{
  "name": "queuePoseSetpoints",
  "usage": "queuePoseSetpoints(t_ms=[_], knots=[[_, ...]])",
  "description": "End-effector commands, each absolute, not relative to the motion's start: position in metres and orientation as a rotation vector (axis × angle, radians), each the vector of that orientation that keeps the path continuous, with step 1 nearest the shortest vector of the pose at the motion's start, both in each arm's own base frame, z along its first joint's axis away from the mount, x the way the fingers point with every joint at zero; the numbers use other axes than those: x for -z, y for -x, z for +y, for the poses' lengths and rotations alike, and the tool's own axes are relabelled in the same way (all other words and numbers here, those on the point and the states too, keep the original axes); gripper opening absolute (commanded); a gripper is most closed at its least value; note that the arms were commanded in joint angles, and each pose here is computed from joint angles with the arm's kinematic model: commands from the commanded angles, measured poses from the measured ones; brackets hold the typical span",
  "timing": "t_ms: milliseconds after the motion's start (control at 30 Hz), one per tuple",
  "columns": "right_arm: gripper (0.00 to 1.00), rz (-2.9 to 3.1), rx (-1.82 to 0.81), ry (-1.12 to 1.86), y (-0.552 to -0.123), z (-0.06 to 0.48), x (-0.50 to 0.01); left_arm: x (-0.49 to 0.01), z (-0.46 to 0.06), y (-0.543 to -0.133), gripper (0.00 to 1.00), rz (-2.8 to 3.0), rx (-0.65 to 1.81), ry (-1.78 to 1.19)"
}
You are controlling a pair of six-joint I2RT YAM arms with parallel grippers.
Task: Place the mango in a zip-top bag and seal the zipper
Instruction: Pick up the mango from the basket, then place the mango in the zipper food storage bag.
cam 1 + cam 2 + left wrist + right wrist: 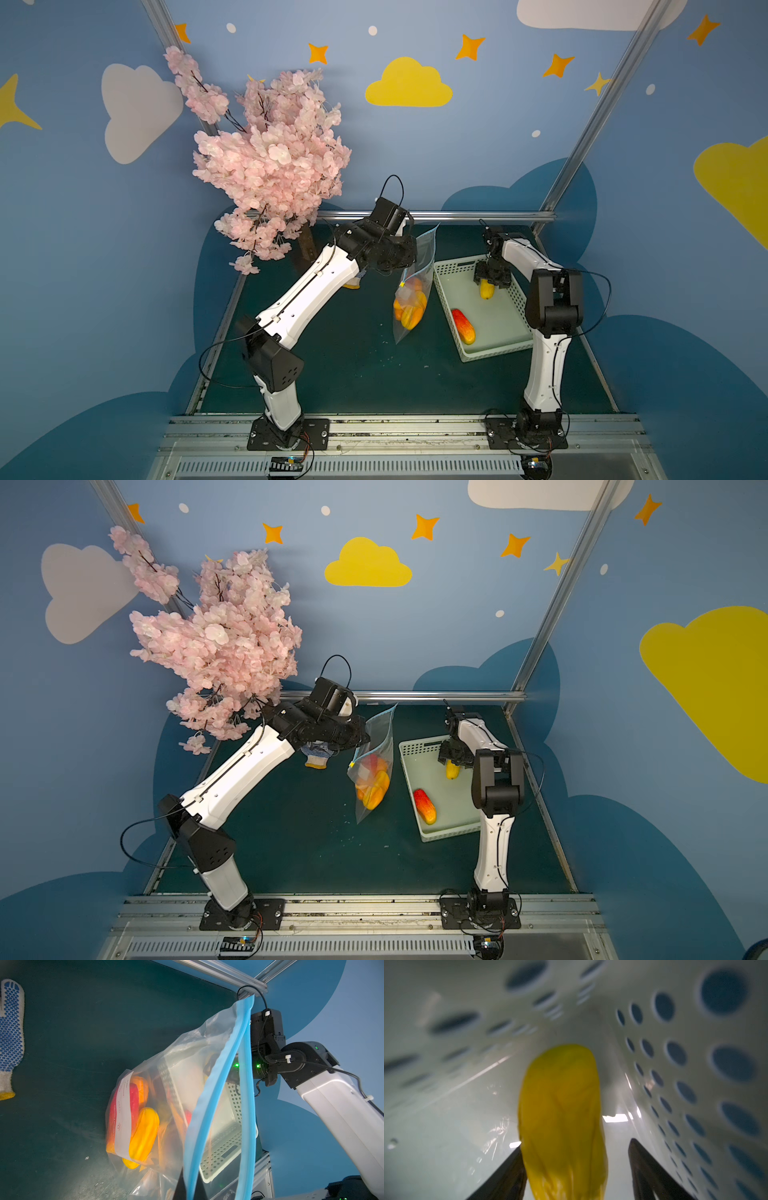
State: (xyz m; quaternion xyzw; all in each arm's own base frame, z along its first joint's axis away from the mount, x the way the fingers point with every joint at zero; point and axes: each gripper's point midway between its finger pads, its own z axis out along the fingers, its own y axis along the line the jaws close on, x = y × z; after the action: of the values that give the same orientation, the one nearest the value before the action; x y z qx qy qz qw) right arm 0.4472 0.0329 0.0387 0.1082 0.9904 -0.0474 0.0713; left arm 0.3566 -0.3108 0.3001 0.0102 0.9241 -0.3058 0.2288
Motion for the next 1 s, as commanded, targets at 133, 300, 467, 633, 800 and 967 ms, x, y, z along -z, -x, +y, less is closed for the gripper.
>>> queuePoseSetpoints(t_ms=[133,300,467,633,800,967], knots=[[0.38,3.014,0.158,-0.255,-0.441,0.035,-0.032,-0.314,-0.306,-0.351,0.03,2.513,0.862,-0.044],[0.22,2.934,0.116,-0.21,-0.441,0.049,-0.07,-0.314,-0.304,-0.352,0.03,2.512,0.854,-0.043],[0.2,2.72,-0.126,-0.107,-0.427,0.103,-0.176,-0.314,-0.303,-0.353,0.03,2.509,0.853,-0.034],[0.19,2.385,-0.573,0.025,-0.411,0.188,-0.305,-0.312,-0.303,-0.354,0.03,2.508,0.862,-0.026],[0.21,2.035,-0.847,0.11,-0.4,0.246,-0.402,-0.313,-0.301,-0.355,0.03,2.506,0.862,-0.012],[0.21,2.019,-0.921,0.223,-0.381,0.289,-0.4,-0.313,-0.298,-0.356,0.03,2.509,0.854,0.009]])
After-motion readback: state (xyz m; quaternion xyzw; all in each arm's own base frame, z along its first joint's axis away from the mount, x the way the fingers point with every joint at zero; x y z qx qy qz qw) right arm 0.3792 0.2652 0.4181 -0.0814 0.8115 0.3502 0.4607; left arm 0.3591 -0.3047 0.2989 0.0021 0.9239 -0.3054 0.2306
